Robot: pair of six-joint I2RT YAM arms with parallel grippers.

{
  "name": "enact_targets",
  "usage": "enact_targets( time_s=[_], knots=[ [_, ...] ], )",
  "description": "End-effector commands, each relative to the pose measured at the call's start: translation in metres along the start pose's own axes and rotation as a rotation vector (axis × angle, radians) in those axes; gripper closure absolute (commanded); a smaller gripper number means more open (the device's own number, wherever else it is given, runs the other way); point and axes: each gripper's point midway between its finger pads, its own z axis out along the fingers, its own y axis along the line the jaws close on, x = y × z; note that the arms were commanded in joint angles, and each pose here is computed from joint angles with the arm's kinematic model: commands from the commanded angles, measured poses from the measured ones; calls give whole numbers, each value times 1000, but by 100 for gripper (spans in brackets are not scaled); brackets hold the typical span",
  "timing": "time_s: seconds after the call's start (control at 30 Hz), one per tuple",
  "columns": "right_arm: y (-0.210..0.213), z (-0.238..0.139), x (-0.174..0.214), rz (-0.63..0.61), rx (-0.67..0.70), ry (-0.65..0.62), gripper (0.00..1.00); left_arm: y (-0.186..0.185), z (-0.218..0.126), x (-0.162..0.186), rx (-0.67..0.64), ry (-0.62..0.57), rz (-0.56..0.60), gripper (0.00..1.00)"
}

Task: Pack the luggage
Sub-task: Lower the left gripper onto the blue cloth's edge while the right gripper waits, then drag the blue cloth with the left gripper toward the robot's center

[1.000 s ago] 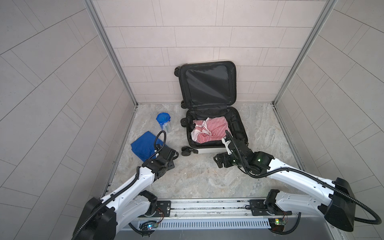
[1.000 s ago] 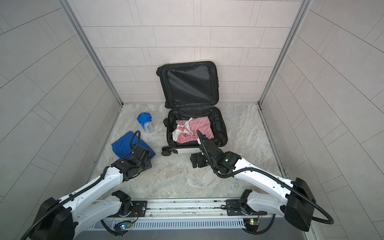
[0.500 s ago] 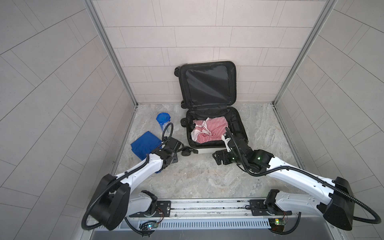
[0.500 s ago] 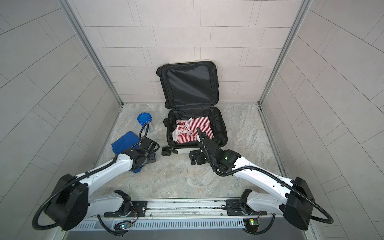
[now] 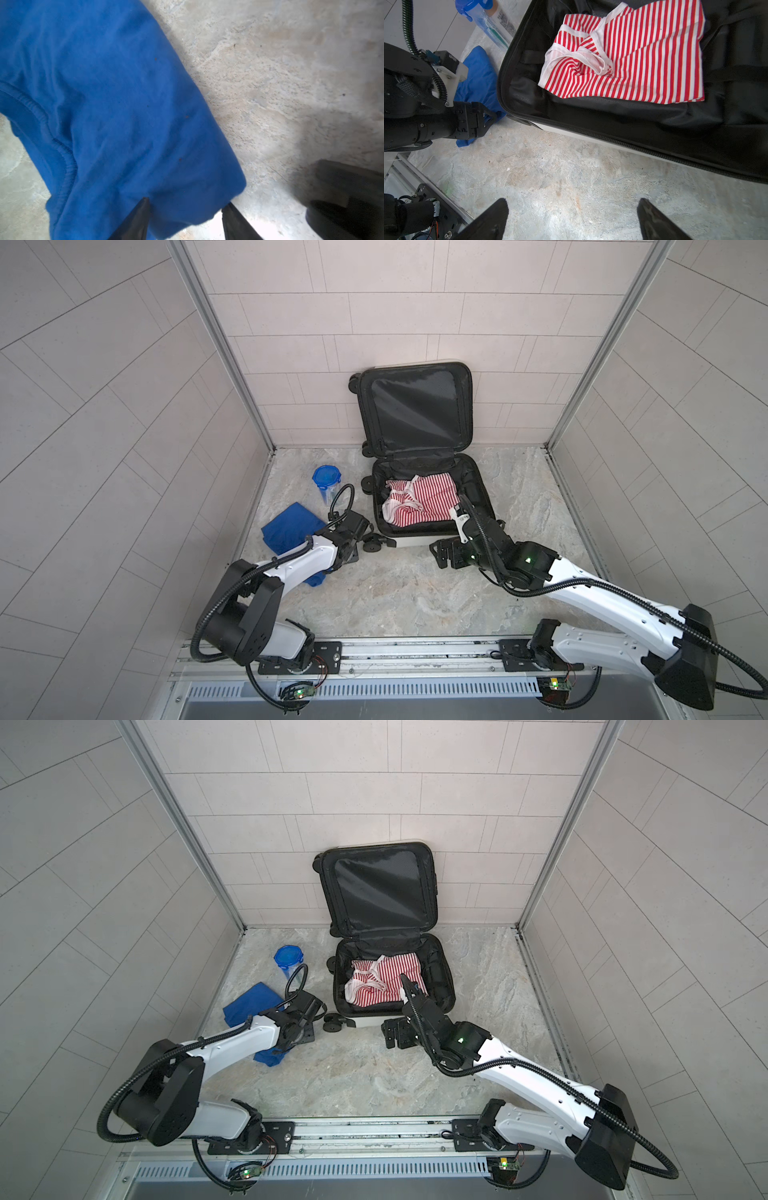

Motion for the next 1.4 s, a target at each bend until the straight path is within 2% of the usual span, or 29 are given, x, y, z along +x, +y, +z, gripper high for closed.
enact_targets(
  time_s=[0.0, 0.23, 0.53, 0.73, 1.1, 1.37],
  knots=[
    [1, -9, -10, 15, 6, -28, 1, 8, 7, 1, -44, -16, -38, 41],
    [2, -10, -10, 25, -3, -30, 2, 12, 17, 1, -36, 9, -80, 52],
    [-1, -14, -10, 23, 10, -33, 2, 13, 20, 4, -16, 44, -100, 87],
    [-4, -17, -13, 12, 31, -42, 2, 16, 6, 12, 11, 78, -78, 99],
    [-9, -18, -18, 11, 50, -55, 2, 19, -21, 51, 152, 154, -86, 100],
    [-16, -23, -21, 14, 70, -66, 3, 5, -41, 77, 240, 190, -51, 100]
  ],
)
